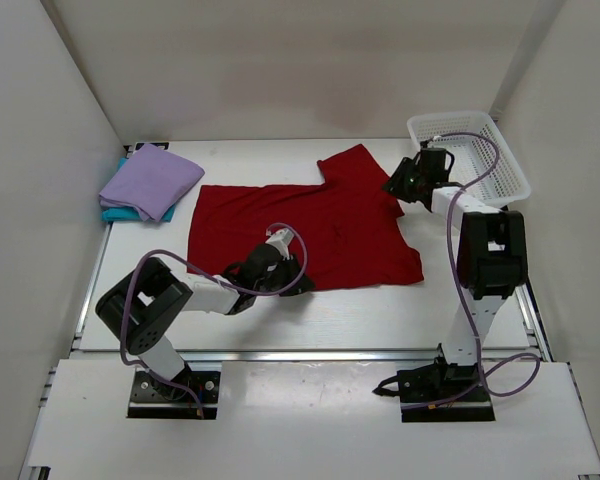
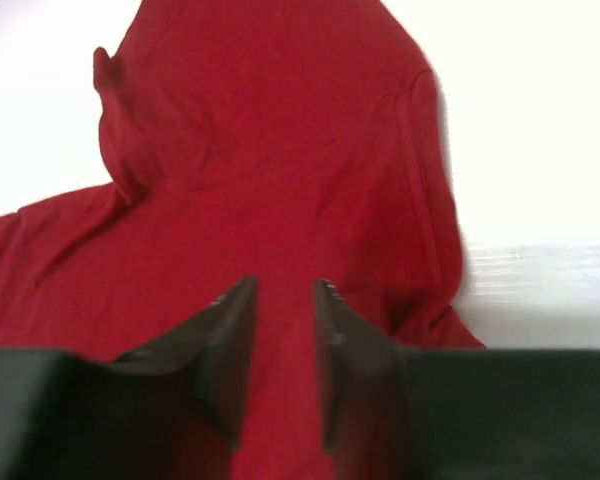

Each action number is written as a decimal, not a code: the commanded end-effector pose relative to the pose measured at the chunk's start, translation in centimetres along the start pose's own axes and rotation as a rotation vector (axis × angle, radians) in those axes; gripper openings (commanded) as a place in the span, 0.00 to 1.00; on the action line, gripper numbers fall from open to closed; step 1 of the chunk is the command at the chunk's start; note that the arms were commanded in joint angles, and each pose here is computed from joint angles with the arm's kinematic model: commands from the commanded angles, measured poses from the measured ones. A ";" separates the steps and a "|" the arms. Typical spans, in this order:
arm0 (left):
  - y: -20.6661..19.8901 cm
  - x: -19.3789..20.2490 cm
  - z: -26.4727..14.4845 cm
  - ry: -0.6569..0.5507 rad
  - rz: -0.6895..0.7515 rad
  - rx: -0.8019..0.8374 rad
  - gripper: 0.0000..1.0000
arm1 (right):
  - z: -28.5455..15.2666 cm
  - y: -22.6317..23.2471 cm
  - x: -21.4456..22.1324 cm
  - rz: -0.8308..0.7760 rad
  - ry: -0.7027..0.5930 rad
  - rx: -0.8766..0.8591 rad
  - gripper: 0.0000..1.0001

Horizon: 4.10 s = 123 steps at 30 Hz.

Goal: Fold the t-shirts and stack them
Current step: Fold the flattened tshirt in 1/3 of the way, then grap the side of the flattened tshirt furthest away from the robot with both arms

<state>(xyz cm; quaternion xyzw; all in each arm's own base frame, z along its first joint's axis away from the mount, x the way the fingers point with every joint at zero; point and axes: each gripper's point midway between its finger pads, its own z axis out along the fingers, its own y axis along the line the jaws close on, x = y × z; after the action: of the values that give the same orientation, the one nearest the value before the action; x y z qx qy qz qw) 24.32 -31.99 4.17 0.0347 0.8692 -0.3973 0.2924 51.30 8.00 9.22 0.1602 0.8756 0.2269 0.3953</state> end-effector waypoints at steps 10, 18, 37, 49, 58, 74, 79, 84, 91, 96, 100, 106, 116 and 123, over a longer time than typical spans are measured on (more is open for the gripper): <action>1.4 -3.9 -3.0 -0.086 0.002 -0.039 0.24 | -11.8 -3.3 8.9 0.023 -0.087 0.112 0.28; 5.4 -5.6 -6.2 -0.158 -0.012 -0.155 0.26 | -17.7 -10.0 15.0 0.108 -0.165 0.289 0.40; 9.6 -1.6 -7.3 -0.095 -0.063 -0.219 0.26 | -18.3 -10.6 16.7 0.216 -0.047 0.223 0.00; 11.4 0.3 -10.5 -0.086 -0.060 -0.276 0.26 | -24.1 -7.8 19.4 0.242 -0.008 0.302 0.00; 9.4 -2.2 -12.7 -0.166 -0.022 -0.247 0.28 | -24.7 -6.0 16.2 0.187 -0.054 0.177 0.55; 8.6 -0.5 -7.8 0.018 0.035 -0.277 0.26 | -12.7 0.1 24.0 -0.141 0.302 0.033 0.00; 11.3 2.6 -9.2 0.073 0.006 -0.341 0.28 | -15.1 -2.5 28.8 -0.116 0.379 0.062 0.00; 12.1 6.4 -10.5 0.146 -0.020 -0.350 0.29 | -17.7 -4.0 30.9 -0.083 0.397 0.061 0.00; 9.8 6.1 -11.9 0.100 -0.034 -0.296 0.28 | -18.5 -1.5 24.9 -0.071 0.282 -0.048 0.13; 5.7 -6.3 -12.5 -0.144 0.066 -0.300 0.33 | -18.2 3.1 20.4 -0.146 0.207 -0.148 0.28; 7.1 -15.3 -10.9 -0.271 0.016 -0.346 0.30 | -16.6 5.3 22.2 -0.196 0.276 -0.214 0.19; 16.3 -25.7 -9.0 -0.339 -0.133 -0.515 0.23 | -16.1 7.8 25.9 -0.328 0.361 -0.288 0.15; 27.3 -32.2 -7.8 -0.257 -0.160 -0.781 0.39 | -17.3 8.1 27.9 -0.330 0.367 -0.372 0.18; 29.5 -31.5 -7.1 -0.231 -0.149 -0.836 0.46 | -16.7 7.3 27.2 -0.319 0.370 -0.363 0.17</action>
<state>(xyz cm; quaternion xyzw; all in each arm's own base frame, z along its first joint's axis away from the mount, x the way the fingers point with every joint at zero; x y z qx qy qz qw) 55.15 -1.96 3.02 -0.2028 0.9199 -0.0500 0.3318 21.03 21.82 4.96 -0.0810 0.9047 0.3283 0.2592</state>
